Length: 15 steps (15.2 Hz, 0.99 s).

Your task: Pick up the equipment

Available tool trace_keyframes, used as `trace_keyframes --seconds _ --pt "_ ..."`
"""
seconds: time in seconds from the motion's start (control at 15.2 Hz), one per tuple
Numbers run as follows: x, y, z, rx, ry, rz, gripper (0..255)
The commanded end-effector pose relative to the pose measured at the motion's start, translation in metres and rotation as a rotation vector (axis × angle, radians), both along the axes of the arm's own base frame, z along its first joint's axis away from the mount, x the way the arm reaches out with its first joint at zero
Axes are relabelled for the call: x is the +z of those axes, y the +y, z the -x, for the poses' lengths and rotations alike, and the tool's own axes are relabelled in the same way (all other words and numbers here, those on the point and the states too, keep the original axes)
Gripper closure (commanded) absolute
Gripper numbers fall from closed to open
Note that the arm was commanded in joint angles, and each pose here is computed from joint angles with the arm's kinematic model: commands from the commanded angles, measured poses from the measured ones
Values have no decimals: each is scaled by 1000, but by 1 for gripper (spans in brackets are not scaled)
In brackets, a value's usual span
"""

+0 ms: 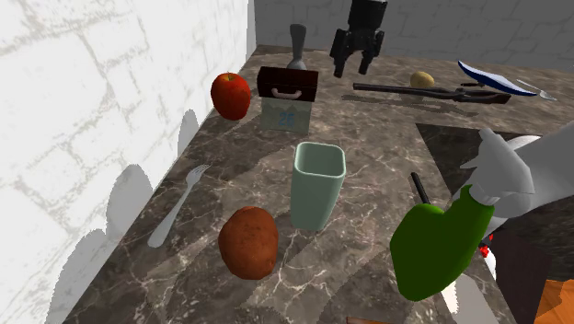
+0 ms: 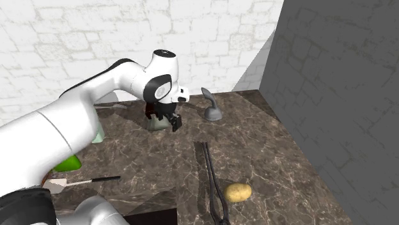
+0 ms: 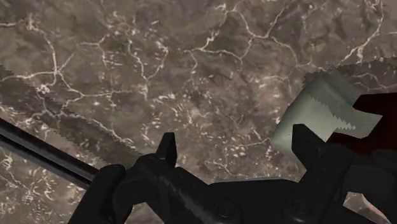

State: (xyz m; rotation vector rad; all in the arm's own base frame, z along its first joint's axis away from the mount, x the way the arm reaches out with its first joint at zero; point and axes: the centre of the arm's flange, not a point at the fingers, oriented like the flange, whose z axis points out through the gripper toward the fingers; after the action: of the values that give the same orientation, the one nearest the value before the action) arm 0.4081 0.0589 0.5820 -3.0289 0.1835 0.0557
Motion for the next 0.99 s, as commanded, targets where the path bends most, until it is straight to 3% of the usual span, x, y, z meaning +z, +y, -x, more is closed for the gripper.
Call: trace_keyframes --seconds 0.0,0.92 --pt "4 2 -24 -69 -5 -8 0" --pt "52 -31 -183 -525 -39 -54 0"
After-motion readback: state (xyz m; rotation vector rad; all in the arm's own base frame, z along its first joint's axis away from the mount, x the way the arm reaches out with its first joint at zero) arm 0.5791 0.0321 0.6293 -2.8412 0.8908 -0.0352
